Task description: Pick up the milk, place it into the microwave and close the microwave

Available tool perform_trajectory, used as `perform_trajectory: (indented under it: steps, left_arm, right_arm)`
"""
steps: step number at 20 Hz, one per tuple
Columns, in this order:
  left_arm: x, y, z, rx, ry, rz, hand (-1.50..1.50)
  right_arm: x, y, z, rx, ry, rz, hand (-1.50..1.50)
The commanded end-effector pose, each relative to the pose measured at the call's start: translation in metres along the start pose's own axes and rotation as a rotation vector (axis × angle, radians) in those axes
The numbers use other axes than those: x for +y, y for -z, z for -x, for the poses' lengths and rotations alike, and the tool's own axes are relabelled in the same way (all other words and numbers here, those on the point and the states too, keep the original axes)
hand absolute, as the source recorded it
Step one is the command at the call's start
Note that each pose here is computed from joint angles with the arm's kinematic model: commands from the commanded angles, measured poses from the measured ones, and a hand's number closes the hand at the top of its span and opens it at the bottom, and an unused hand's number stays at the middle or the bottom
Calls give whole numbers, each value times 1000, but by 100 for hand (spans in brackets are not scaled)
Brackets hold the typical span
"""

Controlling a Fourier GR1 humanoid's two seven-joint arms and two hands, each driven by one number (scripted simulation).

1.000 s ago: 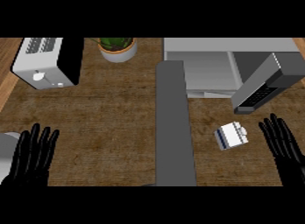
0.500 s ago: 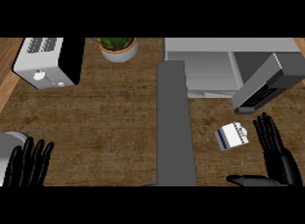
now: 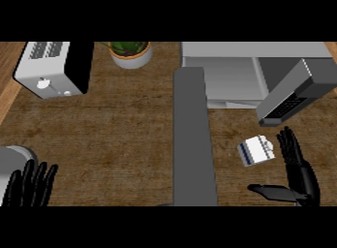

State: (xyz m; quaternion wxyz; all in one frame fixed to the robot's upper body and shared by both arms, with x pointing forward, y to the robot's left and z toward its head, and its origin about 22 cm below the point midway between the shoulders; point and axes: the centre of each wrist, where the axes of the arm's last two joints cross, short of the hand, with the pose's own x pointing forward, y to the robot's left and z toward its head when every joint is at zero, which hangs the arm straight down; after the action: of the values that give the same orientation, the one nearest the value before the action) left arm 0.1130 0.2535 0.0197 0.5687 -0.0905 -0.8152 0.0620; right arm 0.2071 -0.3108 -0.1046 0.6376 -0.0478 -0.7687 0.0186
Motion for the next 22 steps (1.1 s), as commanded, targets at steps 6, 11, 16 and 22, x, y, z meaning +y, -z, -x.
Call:
perform_trajectory:
  steps: [6,11,16,22]
  left_arm:
    - [3,-7,-11,-10,2,-16,-150]
    - [2,-12,11,4,11,2,-150]
    - [-1,-17,-3,-12,-10,-4,-150]
    - [8,-25,1,-17,15,-20,-150]
  right_arm:
    - [-16,5,36,-13,-10,10,-150]
    - [-8,-12,55,-15,-28,-1,-150]
    - [-7,15,54,-27,-35,-35,-150]
    - [-6,18,55,-70,7,-56,-150]
